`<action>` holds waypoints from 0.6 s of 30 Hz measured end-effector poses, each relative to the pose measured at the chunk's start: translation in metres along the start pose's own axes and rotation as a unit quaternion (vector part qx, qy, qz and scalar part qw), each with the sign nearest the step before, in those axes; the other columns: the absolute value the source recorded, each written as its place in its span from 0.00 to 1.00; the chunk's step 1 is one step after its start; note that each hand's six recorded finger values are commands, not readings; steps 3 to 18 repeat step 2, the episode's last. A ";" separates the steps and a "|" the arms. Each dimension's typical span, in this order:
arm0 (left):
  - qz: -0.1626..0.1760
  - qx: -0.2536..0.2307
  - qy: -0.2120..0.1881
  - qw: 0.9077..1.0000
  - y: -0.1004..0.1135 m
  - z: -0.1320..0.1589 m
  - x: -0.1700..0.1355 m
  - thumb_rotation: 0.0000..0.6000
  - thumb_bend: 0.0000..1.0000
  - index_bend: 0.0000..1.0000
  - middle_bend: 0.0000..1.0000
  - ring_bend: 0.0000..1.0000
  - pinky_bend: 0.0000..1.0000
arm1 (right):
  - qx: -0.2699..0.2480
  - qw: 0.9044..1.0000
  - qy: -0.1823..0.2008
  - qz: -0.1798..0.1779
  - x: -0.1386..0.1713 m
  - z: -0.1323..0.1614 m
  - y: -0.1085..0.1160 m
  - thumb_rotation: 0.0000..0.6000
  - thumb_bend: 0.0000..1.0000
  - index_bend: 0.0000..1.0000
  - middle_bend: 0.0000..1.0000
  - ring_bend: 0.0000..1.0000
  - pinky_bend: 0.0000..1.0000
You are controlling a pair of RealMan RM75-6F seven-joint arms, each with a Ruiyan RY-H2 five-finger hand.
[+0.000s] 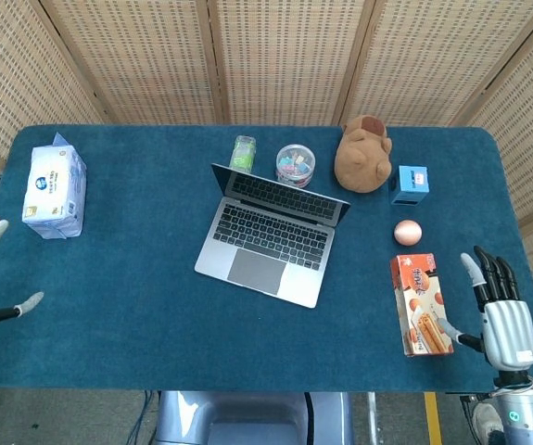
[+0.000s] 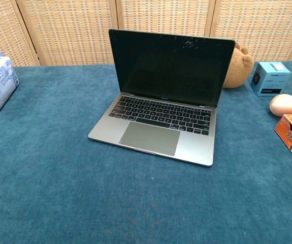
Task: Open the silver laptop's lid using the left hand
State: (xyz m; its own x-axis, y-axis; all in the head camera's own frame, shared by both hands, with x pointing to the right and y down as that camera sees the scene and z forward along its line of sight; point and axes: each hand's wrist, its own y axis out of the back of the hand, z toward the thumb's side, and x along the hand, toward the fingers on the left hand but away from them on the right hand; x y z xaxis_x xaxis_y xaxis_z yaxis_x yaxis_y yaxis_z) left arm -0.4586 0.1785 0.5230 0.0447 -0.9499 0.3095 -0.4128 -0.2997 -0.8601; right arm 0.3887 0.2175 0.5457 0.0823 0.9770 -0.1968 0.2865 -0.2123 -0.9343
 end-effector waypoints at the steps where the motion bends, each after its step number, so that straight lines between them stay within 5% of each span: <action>1: -0.001 -0.001 -0.002 1.000 -0.002 -0.002 -0.005 1.00 0.00 0.00 0.00 0.00 0.00 | 0.002 1.000 0.001 -0.002 0.001 0.001 0.001 1.00 0.00 0.02 0.00 0.00 0.00; 18: -0.004 -0.001 -0.006 1.000 -0.006 -0.003 -0.010 1.00 0.00 0.00 0.00 0.00 0.00 | 0.005 1.000 0.002 -0.004 0.002 0.002 0.002 1.00 0.00 0.02 0.00 0.00 0.00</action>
